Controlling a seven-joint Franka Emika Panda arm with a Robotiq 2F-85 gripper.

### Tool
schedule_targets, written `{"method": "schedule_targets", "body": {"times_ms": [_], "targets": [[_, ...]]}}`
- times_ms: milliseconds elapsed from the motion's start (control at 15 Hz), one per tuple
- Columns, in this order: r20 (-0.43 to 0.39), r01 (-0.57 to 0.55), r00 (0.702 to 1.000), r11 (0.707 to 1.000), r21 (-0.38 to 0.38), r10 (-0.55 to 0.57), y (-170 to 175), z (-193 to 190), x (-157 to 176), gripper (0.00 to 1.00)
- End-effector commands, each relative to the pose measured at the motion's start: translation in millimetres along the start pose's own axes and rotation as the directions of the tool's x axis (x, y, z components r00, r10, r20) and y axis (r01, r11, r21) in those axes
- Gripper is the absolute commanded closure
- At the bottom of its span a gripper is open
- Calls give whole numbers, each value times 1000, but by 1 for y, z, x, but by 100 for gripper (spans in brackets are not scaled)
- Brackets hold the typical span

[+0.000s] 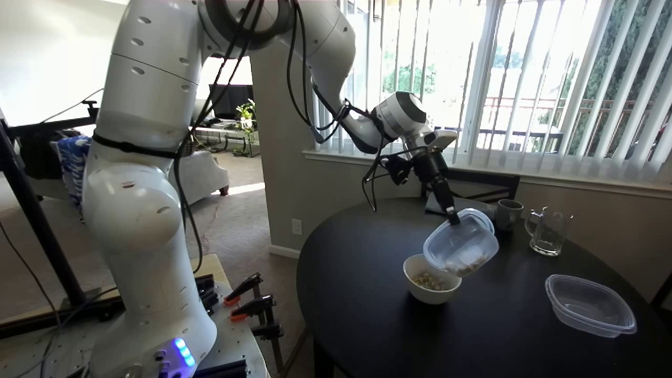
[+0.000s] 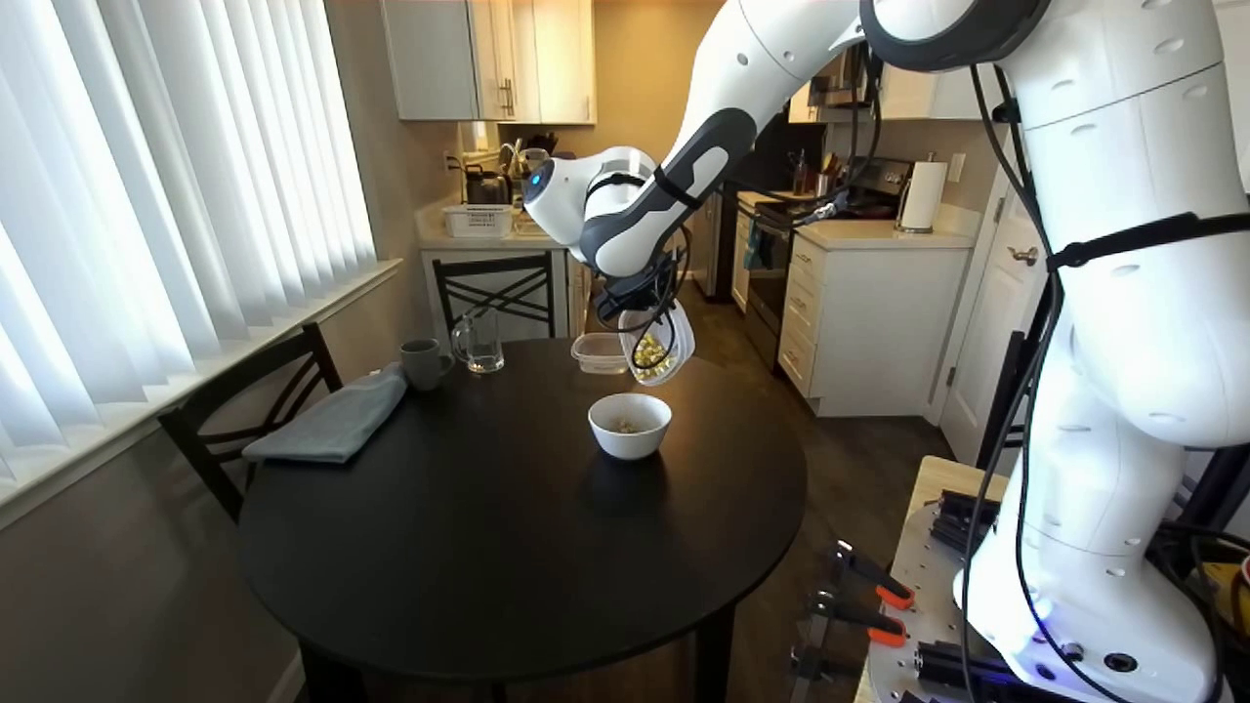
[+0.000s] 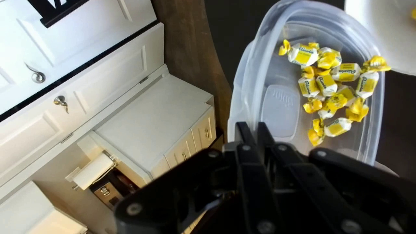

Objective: Pour out the contents from the left bowl to the right bowl

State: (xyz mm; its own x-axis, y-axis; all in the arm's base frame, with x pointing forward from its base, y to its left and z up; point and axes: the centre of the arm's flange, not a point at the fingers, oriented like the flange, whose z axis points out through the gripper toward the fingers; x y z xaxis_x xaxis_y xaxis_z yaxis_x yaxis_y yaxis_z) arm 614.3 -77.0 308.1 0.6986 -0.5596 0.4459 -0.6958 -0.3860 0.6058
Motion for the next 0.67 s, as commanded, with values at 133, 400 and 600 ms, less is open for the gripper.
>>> {"method": "schedule_targets", "body": {"times_ms": [133, 400, 600], "targets": [[-63, -51, 997, 997, -54, 47, -1, -10, 0, 98], [-83, -56, 995, 996, -74, 49, -1, -13, -1, 98], [-96, -51, 994, 996, -78, 44, -1, -14, -1, 98]]}}
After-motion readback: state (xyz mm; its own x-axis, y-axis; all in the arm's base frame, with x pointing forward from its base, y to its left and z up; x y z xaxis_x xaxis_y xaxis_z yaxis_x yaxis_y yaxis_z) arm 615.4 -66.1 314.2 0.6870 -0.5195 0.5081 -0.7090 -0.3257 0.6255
